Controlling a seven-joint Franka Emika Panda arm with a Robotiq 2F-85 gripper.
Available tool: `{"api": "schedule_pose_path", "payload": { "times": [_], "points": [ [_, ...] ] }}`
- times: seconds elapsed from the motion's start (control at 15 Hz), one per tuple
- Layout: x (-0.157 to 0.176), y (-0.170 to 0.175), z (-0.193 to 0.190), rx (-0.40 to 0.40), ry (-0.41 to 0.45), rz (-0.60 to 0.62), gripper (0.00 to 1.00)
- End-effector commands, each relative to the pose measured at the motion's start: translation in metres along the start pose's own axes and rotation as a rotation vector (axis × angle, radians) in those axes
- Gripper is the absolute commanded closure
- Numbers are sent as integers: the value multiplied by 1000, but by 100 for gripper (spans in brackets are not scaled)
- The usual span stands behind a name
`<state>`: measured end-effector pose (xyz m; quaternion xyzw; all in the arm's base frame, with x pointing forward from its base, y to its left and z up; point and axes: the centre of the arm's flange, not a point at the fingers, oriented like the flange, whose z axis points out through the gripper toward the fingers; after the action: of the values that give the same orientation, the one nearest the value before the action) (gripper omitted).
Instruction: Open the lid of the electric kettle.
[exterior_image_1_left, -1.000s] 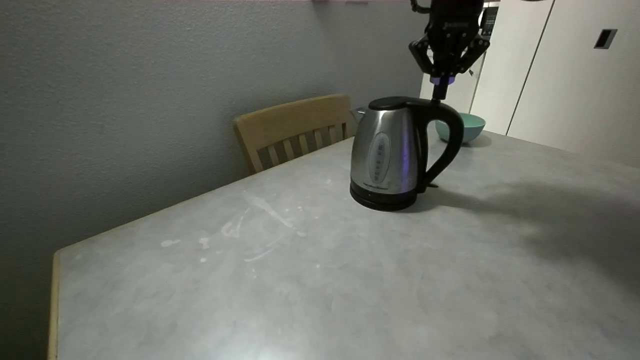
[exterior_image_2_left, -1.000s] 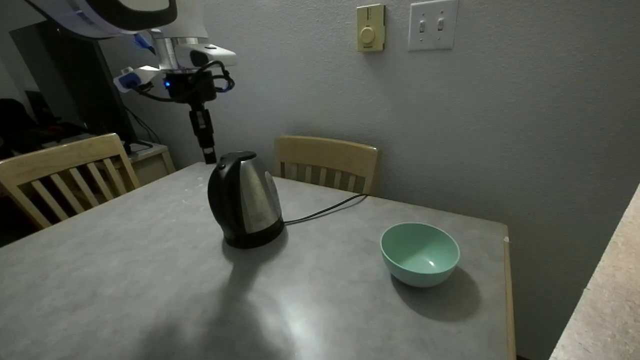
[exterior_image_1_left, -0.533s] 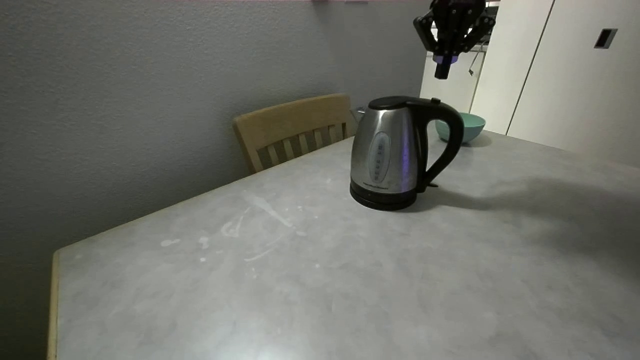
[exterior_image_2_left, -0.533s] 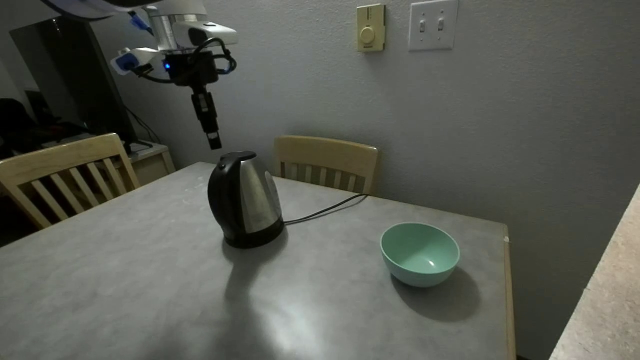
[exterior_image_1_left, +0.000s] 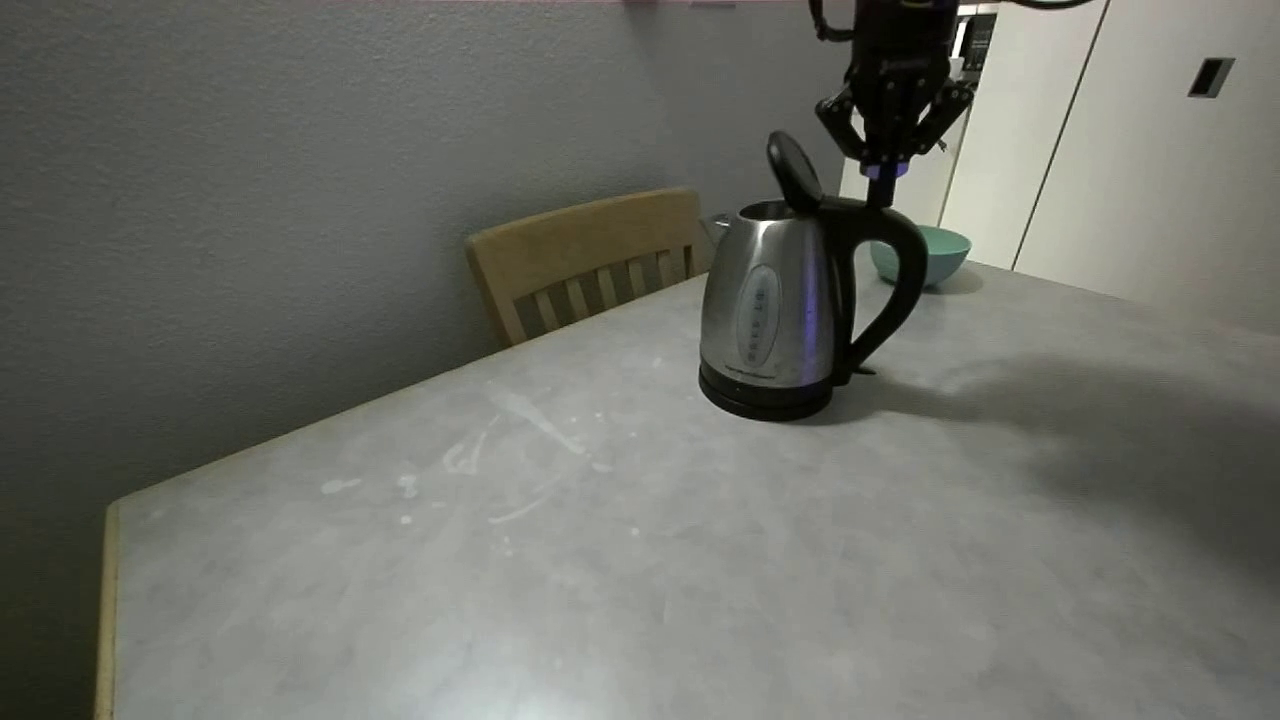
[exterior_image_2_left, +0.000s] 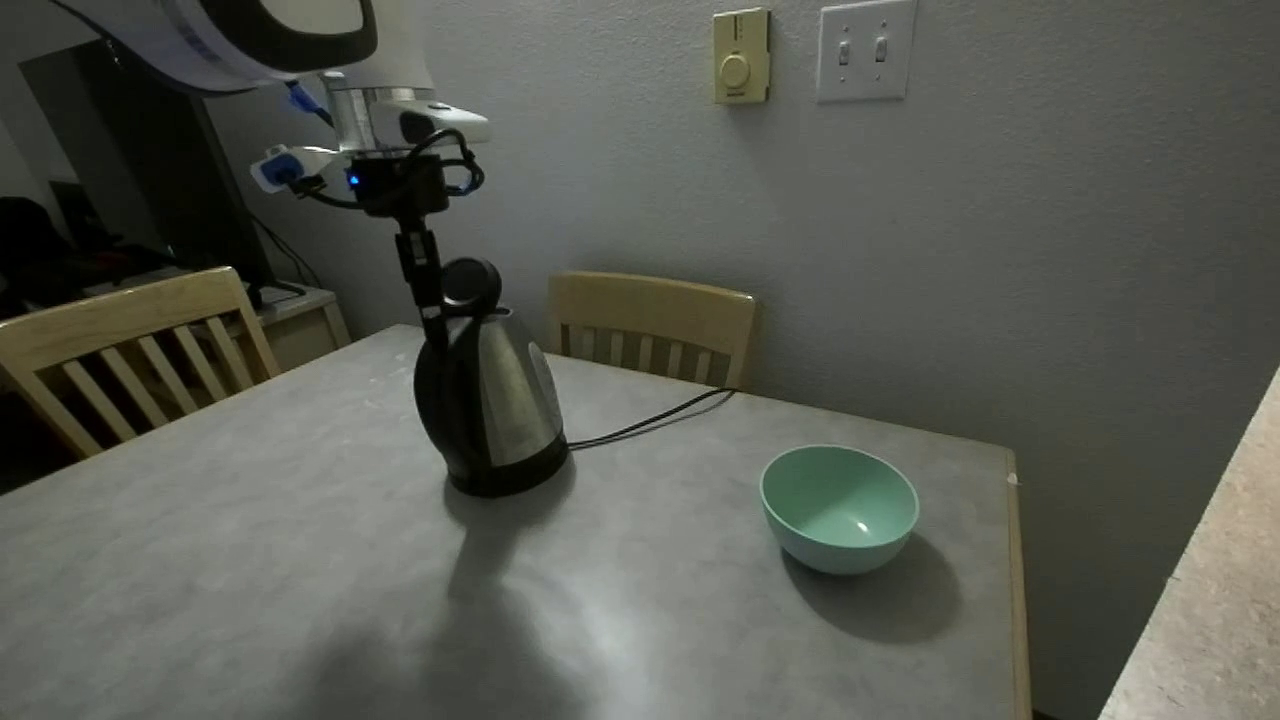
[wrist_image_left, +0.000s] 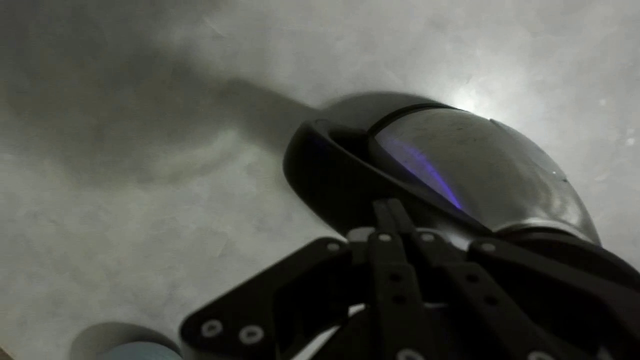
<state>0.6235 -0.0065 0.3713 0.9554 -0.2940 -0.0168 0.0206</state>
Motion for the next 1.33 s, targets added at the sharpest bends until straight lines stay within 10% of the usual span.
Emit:
{"api": "schedule_pose_path", "payload": {
  "times": [0.0,1.27],
  "points": [
    [6,-14,21,-56,-35,-4,100],
    [-41,-16,-101,43,220,-85,100]
  ]
}}
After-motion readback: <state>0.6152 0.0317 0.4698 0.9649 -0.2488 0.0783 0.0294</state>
